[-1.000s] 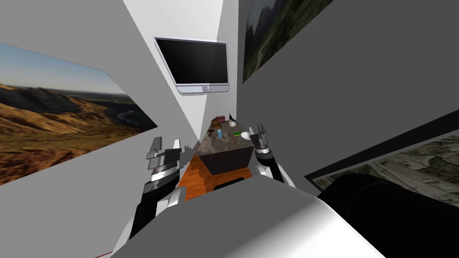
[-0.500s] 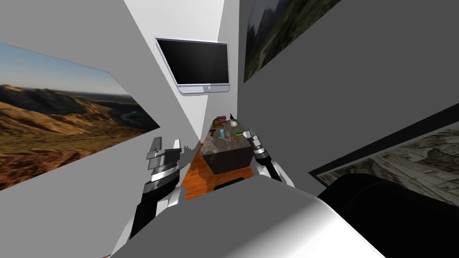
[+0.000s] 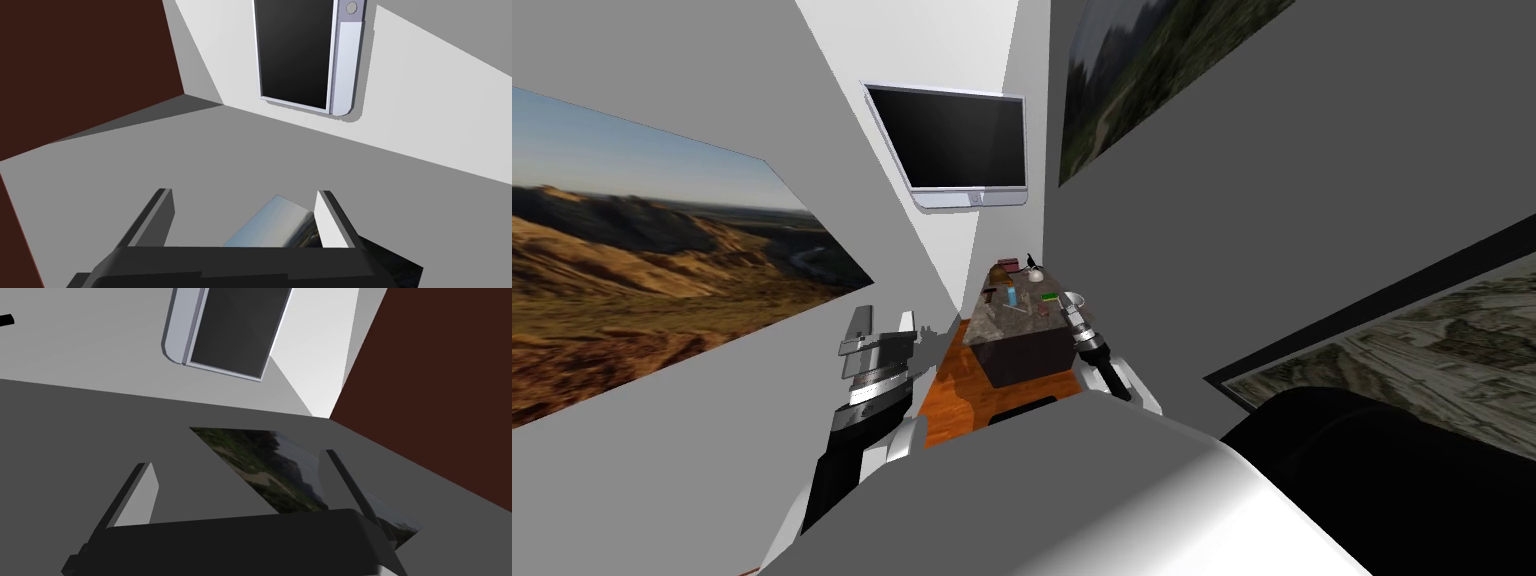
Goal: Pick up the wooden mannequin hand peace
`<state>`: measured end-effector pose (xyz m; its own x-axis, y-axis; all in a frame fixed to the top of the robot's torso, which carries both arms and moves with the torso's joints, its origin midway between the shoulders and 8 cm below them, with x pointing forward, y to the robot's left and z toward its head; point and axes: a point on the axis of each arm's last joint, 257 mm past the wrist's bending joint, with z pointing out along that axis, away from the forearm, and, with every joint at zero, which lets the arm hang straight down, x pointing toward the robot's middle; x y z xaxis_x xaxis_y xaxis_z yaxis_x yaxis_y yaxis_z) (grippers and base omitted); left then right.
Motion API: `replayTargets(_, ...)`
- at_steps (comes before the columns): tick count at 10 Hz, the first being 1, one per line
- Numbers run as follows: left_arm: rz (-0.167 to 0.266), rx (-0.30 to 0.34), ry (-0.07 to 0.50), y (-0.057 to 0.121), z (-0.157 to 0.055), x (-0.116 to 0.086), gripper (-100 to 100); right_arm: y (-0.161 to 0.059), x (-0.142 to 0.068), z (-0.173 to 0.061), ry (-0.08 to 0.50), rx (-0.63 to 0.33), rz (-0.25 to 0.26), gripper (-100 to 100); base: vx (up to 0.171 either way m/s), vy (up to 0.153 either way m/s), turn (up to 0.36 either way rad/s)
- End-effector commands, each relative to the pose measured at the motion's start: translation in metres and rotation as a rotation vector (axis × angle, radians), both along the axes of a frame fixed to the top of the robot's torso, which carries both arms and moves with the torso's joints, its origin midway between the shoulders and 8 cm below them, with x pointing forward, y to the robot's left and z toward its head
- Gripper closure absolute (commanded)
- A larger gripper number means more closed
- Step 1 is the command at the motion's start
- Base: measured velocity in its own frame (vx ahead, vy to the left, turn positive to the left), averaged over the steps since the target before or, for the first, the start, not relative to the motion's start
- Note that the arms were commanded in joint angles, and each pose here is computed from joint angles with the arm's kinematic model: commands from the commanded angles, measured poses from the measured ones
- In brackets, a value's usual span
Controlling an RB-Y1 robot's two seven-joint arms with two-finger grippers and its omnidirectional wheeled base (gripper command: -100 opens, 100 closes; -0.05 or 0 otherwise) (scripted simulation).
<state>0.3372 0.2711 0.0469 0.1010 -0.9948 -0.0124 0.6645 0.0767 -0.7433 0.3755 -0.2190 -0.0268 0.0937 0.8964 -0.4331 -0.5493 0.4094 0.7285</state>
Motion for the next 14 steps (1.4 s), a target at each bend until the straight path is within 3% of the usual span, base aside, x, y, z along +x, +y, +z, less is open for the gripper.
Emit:
replayTargets(1, 0.000, 0.000, 0.000, 0.000, 0.000, 0.000, 0, 0.000, 0.010, -0.018, 0.046, -0.059, -0.034, -100, 0.012, 0.094, -0.012)
replayTargets(6, 0.000, 0.000, 0.000, 0.000, 0.000, 0.000, 0, -0.004, 0.029, -0.053, 0.128, -0.198, -0.105, -100, -0.006, 0.092, -0.012)
replayTargets(7, 0.000, 0.000, 0.000, 0.000, 0.000, 0.000, 0, -0.009, 0.038, -0.070, 0.170, -0.244, -0.137, -100, -0.009, 0.090, -0.011)
replayTargets(8, 0.000, 0.000, 0.000, 0.000, 0.000, 0.000, 0, -0.008, 0.038, -0.071, 0.170, -0.265, -0.141, -100, -0.009, 0.078, -0.008)
replayTargets(13, 0.000, 0.000, 0.000, 0.000, 0.000, 0.000, 0, -0.028, 0.062, -0.123, 0.296, -0.446, -0.253, -100, -0.002, 0.096, -0.010)
replayTargets(14, 0.000, 0.000, 0.000, 0.000, 0.000, 0.000, 0, -0.027, 0.062, -0.124, 0.295, -0.474, -0.259, -100, -0.005, 0.085, -0.004)
